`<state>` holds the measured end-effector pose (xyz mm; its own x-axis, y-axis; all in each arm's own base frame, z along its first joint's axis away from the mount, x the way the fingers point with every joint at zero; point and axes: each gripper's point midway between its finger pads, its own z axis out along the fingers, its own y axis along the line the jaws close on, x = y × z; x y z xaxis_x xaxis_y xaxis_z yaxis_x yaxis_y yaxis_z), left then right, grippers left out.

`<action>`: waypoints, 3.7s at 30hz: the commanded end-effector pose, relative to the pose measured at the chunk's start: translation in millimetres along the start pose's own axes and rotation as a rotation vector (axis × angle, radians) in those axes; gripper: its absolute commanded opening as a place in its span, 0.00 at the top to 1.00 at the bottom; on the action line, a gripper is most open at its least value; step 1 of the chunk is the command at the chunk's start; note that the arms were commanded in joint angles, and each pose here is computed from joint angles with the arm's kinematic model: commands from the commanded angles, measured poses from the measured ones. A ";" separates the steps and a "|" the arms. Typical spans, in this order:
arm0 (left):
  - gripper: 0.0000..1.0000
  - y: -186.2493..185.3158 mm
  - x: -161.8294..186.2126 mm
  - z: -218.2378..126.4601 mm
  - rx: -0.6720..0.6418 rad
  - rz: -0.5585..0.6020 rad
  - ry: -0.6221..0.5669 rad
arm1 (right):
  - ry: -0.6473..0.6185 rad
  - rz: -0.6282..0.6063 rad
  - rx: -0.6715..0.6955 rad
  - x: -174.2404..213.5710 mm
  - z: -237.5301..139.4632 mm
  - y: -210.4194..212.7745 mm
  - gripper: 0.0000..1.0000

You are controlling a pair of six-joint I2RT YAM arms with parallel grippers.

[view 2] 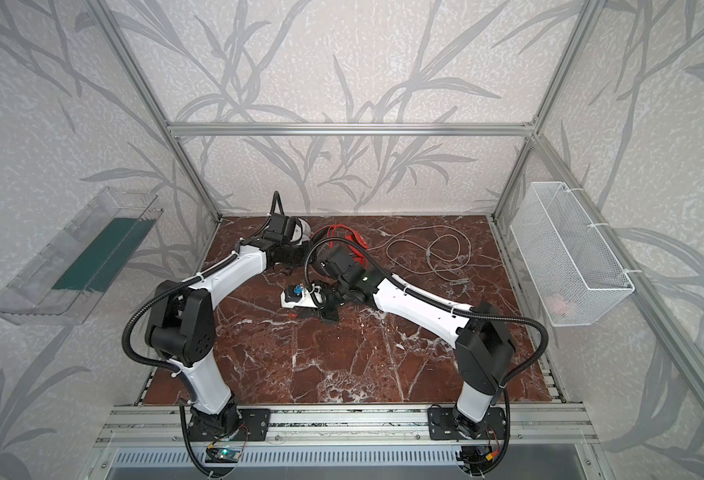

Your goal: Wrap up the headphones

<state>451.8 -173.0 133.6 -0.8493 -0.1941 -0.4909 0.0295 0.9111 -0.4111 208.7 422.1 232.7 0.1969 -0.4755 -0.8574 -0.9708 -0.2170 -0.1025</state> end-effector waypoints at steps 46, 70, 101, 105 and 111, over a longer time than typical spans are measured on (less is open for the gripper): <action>1.00 -7.8 33.7 3.1 -0.051 0.201 0.089 | -0.460 0.470 0.560 -55.0 -191.0 -165.6 1.00; 1.00 -36.6 39.0 -42.9 0.087 0.293 0.026 | -0.225 0.920 0.887 98.4 -175.2 -258.1 1.00; 1.00 -43.3 52.0 -56.6 0.141 0.284 0.057 | -0.302 1.340 0.636 170.0 -139.2 -223.9 0.85; 1.00 -41.0 55.1 -56.9 0.135 0.278 0.062 | -0.304 1.352 0.614 170.9 -137.6 -219.3 0.83; 1.00 -35.7 64.4 -58.8 0.128 0.260 0.080 | -0.303 1.393 0.580 173.3 -134.2 -210.4 0.75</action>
<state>372.3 -191.5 142.6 -0.8583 0.0888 -0.5053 0.2904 0.8960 -0.3358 471.0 270.3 151.0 -0.8583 0.1795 -0.4807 -0.2585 0.6579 0.7073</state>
